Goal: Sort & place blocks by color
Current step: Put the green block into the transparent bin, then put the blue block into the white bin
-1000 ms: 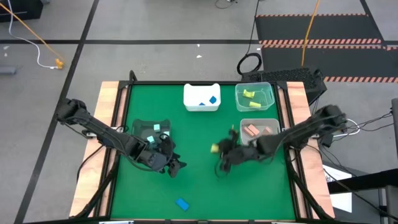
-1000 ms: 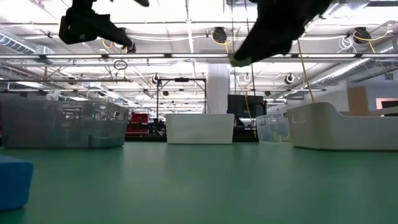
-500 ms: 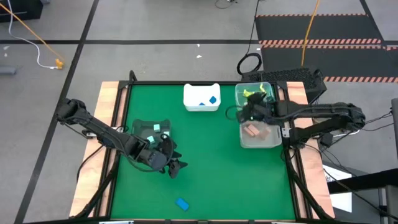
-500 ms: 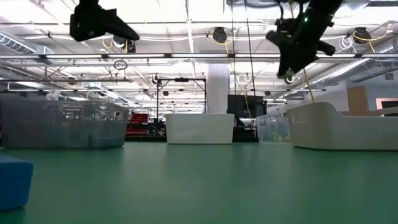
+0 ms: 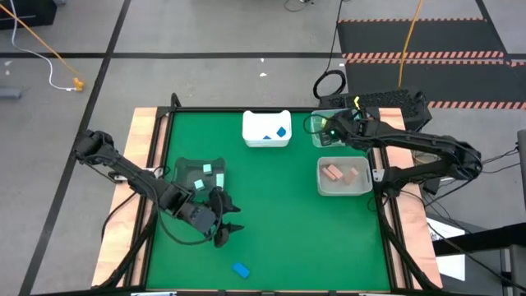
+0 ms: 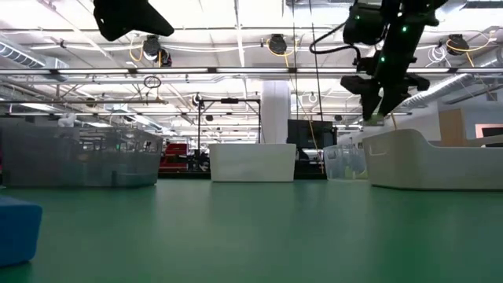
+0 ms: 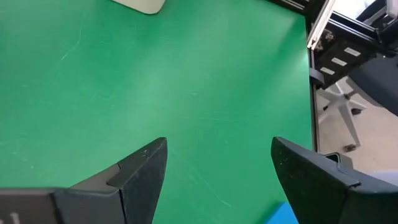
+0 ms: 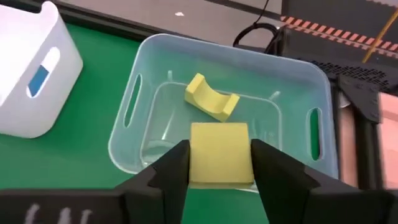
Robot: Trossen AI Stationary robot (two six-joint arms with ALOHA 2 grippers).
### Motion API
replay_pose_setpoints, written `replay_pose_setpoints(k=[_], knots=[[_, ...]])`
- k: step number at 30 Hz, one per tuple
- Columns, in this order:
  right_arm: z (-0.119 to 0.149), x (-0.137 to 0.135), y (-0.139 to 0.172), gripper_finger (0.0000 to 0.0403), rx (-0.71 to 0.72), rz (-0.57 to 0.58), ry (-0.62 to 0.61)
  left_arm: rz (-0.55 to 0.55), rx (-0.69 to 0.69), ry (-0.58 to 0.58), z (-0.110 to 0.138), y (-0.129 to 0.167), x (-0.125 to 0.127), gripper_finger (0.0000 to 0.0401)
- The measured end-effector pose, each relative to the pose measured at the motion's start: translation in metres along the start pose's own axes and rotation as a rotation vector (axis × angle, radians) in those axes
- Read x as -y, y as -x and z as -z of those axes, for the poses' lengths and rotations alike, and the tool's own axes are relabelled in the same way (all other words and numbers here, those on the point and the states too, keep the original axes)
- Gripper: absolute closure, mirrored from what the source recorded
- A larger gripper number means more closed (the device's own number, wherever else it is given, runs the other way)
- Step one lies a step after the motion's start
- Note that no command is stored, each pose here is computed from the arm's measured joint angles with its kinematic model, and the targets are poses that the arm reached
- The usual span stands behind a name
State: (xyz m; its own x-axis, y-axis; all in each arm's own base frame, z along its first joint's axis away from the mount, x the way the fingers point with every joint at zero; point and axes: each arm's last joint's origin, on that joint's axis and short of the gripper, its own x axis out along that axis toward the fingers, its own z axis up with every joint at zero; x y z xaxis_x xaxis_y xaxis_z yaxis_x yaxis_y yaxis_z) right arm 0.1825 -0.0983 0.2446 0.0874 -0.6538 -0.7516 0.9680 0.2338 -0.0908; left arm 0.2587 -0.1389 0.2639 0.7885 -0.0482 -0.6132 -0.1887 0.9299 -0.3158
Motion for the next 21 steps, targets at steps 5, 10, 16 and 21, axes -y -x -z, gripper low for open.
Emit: replay_pose_setpoints(k=[5, 10, 16, 21], knots=[[0.001, 0.004, -0.013, 0.0211, 0.014, 0.008, -0.011, 0.008, -0.036, -0.072, 0.002, 0.0, -0.001, 0.0116], [-0.002, 0.008, -0.017, 0.0179, 0.023, 0.017, -0.002, 0.031, -0.106, -0.241, 0.009, -0.008, -0.001, 0.0116], [0.0, 0.006, -0.005, 0.0164, -0.059, -0.185, -0.036, 0.188, -0.31, -0.42, 0.034, -0.037, 0.007, 0.0116], [0.005, -0.009, 0.015, 0.0173, -0.037, -0.384, -0.018, 0.231, -0.412, -0.592, 0.061, -0.061, 0.013, 0.0116]])
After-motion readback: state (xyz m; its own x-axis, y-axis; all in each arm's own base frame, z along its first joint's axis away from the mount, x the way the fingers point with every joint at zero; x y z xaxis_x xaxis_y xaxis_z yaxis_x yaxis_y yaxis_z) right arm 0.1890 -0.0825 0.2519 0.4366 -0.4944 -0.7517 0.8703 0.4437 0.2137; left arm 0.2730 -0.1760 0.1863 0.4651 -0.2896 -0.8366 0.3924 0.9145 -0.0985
